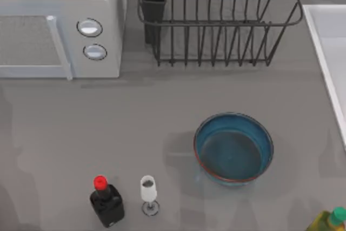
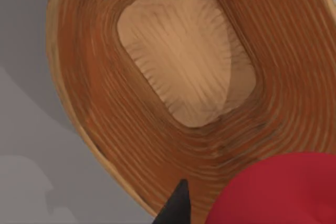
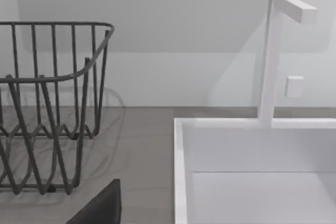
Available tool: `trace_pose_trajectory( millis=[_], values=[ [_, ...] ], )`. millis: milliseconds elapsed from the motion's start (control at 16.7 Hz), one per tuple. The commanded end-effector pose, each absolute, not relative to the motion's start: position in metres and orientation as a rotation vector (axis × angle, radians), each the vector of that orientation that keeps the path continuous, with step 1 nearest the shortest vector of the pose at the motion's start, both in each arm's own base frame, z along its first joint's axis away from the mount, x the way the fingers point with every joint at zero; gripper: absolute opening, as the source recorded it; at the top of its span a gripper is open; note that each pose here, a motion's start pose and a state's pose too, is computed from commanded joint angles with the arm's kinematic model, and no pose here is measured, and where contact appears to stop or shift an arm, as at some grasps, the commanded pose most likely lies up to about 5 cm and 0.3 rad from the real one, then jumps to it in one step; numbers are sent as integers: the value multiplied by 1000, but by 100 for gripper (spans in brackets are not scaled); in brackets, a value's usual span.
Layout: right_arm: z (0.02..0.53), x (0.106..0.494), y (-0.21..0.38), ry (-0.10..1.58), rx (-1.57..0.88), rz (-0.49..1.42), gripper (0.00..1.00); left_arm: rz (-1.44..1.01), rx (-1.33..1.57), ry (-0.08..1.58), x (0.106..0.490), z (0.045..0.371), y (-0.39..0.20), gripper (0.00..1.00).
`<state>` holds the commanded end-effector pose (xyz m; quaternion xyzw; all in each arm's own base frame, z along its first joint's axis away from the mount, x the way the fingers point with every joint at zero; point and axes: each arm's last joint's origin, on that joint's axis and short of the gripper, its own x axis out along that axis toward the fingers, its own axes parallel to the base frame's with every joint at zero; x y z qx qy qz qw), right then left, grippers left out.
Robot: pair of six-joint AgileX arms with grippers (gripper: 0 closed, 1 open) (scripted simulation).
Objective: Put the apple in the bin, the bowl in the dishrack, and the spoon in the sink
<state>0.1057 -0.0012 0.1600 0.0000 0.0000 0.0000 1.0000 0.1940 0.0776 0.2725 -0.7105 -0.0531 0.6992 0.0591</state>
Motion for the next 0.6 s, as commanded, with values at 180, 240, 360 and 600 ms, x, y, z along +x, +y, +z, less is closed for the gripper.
trace_pose_trajectory(
  millis=[180, 240, 360, 600],
  values=[
    [160, 106, -1, 0, 0, 0, 100, 2118, -2150, -152, 195, 272, 77, 0],
    [160, 106, -1, 0, 0, 0, 100, 2119, -2149, -152, 195, 268, 77, 0],
    [160, 106, -1, 0, 0, 0, 100, 2119, -2152, -155, 197, 254, 79, 0],
    [160, 106, -1, 0, 0, 0, 100, 2110, -2164, -171, 198, 215, 85, 0]
  ],
)
